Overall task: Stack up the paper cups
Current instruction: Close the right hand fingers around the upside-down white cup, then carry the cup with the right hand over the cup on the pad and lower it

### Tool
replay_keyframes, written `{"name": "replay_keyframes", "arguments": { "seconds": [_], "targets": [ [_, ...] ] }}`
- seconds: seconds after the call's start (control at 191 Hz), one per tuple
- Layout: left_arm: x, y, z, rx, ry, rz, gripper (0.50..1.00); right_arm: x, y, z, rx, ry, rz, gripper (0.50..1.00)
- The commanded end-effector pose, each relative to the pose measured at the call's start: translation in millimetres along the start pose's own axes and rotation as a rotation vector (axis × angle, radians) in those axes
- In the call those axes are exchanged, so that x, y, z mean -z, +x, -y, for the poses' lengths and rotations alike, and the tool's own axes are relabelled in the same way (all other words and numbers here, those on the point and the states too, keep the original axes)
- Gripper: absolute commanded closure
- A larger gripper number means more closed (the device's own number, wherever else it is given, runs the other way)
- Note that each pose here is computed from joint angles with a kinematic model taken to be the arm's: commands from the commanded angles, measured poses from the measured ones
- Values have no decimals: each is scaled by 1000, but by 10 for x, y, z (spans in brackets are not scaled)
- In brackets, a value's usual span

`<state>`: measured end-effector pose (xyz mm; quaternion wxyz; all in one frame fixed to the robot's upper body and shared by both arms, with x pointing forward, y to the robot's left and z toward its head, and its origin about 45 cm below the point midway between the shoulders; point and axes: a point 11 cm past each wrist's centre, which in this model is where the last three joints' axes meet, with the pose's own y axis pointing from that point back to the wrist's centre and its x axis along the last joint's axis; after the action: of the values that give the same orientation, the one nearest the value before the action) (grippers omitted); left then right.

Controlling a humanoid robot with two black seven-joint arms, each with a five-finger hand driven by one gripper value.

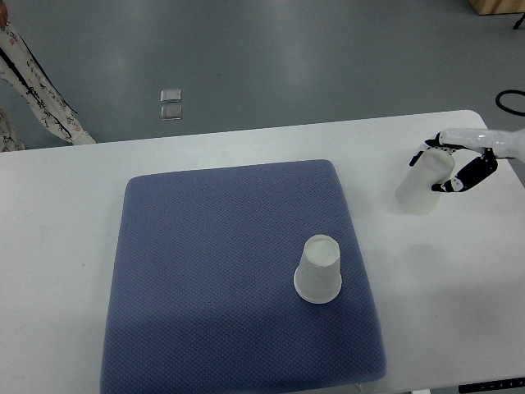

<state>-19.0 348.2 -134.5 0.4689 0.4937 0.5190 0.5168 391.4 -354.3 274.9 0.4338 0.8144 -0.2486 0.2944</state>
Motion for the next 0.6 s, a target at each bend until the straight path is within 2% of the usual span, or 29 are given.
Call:
{"name": "replay_keyframes", "arguments": {
  "seconds": [0.0, 0.246, 0.596],
  "targets": [
    [0, 0, 0, 0, 0, -1, 500, 362, 96, 0, 17, 113, -39, 836],
    [0, 0, 0, 0, 0, -1, 500, 1020, -7, -26, 112, 304, -98, 832],
    [0, 0, 0, 0, 0, -1, 500, 1358, -92, -140, 210, 392, -139, 826]
  ]
}}
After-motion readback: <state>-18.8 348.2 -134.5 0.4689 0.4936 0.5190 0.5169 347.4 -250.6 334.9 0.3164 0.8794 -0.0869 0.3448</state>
